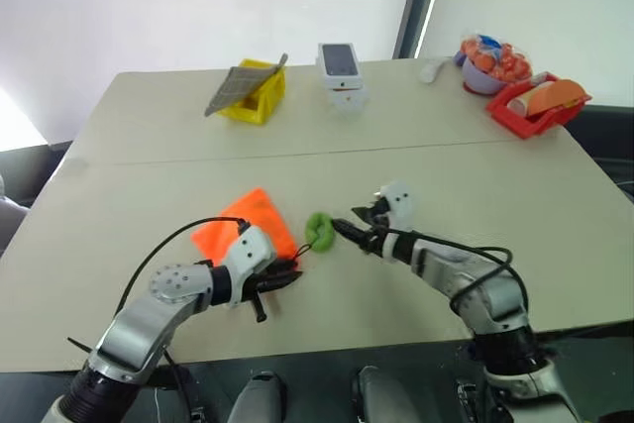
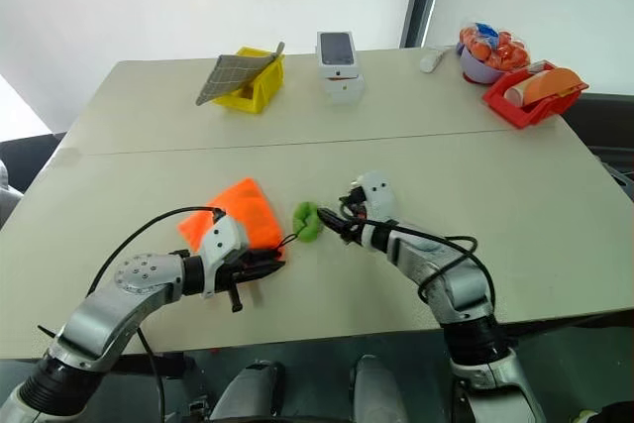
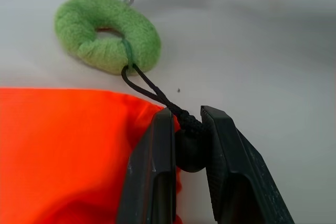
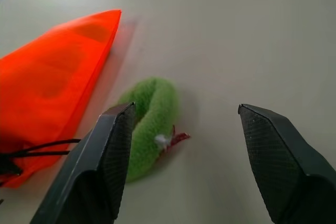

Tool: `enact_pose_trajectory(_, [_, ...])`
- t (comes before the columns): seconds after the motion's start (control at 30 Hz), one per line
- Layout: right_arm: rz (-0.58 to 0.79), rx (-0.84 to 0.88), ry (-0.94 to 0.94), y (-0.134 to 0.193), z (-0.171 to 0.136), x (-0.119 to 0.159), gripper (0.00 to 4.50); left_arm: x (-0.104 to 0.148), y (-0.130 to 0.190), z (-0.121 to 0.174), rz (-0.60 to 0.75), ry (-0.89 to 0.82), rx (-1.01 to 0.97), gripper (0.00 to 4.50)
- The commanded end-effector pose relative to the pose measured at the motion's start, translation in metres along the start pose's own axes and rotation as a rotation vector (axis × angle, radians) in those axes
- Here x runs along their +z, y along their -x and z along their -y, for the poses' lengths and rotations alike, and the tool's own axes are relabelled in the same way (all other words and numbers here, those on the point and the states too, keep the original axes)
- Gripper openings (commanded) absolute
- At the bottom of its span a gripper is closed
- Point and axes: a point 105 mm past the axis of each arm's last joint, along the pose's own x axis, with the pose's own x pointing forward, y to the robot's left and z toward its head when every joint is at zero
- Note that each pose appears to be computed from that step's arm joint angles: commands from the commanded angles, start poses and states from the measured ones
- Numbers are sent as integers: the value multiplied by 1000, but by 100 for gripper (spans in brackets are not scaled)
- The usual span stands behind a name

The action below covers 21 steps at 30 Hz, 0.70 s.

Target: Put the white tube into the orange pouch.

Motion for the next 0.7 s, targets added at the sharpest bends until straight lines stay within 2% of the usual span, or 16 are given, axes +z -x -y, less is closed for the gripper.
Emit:
enact_pose_trajectory(0.03, [-10,-22,-4,-12,-4,5,294,7,3,-1,27,-22,9,24])
enact_pose_trajectory(0.27, [-88,-9,-28,-24,-14,-8,294,7,3,0,29,-22,14,24])
enact_pose_trajectory(0.37, [-120,-28,4,-22,-11,-14,208,8,3,0,33,-23,17,24])
enact_pose_trajectory(0.5, [-106,-37,0,-17,-7,-13,6,9,2,0,36,-27,15,24])
enact_pose_trajectory(0.6, [-42,-55,-19,-11,-1,-2,6,9,3,1,38,-28,11,24])
enact_pose_trajectory(0.7, [90,-61,-70,0,7,20,6,9,3,0,35,-33,11,24])
